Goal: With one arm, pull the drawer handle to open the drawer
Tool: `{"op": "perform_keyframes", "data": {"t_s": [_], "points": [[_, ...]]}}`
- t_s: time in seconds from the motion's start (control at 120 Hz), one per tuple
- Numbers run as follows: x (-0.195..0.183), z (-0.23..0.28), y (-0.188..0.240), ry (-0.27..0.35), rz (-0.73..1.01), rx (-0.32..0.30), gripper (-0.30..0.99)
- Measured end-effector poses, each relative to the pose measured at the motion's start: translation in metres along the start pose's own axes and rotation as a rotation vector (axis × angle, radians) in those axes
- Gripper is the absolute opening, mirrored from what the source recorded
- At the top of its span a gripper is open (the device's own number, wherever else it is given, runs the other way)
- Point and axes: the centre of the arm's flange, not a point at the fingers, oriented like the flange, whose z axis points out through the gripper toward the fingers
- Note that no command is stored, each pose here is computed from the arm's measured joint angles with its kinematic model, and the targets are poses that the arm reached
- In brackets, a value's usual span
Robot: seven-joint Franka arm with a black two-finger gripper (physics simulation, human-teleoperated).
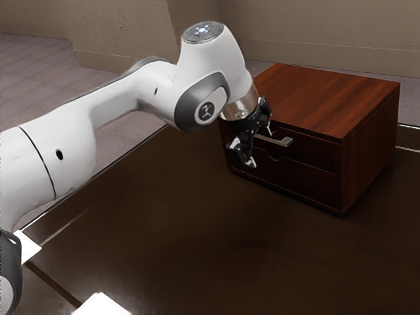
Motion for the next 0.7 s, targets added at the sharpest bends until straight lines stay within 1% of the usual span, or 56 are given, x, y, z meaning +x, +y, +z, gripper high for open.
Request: {"op": "perform_keyframes", "data": {"t_s": [0.133, 0.3, 0.55, 0.7], "points": [[0.000, 0.004, 0.000, 0.002, -0.003, 0.003, 0.58], [0.002, 0.002, 0.002, 0.004, -0.005, -0.013, 0.58], [0.005, 0.020, 0.004, -0.002, -0.012, -0.018, 0.57], [0.005, 0.018, 0.005, -0.006, -0.017, -0.024, 0.50]]}}
